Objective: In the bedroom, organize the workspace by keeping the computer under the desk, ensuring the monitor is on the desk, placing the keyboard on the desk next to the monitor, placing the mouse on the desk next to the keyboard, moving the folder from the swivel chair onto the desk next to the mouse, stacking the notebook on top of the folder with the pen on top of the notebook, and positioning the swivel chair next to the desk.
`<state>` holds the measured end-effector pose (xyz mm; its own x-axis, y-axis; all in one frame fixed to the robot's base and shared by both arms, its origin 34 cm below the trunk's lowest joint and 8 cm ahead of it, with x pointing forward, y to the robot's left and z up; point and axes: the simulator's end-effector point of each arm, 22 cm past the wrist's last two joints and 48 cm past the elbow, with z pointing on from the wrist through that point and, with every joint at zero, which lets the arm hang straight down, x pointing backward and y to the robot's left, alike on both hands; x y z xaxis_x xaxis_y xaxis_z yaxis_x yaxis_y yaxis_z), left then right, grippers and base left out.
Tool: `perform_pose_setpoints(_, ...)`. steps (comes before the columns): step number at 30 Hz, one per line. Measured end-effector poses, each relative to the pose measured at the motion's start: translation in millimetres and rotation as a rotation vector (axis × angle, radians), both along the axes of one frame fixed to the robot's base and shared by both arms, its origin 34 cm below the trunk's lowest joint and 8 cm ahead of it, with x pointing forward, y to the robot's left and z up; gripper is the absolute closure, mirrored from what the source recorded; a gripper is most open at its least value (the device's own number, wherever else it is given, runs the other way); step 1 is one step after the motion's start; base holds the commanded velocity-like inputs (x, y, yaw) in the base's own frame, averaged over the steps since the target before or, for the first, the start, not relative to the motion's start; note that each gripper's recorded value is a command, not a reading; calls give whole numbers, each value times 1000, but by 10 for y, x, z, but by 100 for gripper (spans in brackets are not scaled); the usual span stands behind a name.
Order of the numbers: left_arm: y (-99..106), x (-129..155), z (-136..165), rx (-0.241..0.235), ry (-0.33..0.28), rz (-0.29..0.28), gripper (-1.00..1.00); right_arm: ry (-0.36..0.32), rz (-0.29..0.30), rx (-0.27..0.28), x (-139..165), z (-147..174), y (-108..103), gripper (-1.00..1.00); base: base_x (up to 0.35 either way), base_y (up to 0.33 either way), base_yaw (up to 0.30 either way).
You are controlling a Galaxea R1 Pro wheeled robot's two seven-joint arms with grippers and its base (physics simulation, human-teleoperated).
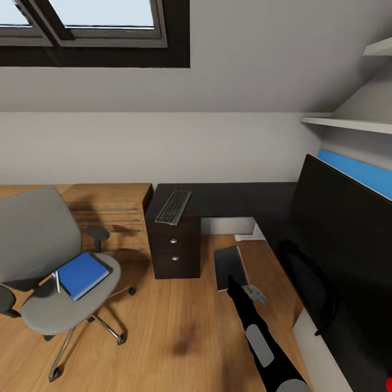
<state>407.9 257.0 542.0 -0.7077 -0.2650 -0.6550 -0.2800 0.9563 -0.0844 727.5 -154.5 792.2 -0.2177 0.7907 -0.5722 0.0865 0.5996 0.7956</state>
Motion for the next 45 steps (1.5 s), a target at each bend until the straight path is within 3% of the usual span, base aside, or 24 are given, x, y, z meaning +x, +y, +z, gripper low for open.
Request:
perform_pose_setpoints(9,-1,-3,-2,0,1,0,-100,-12,5,-4,13,39,10,100,326,79,0)
perform_pose_setpoints(17,-34,2,-3,-3,0,-7,-100,-76,-3,-2,125,315,-38,100,58,6,0)
perform_pose_setpoints(24,-55,2,0,-5,-1,-10,-100,-111,58,29,120,426,100,100,180,0,0)
perform_pose_setpoints(45,-65,-85,-47,-5,21,-13,-100,-109,106,60,99,438,209,100,320,0,0)
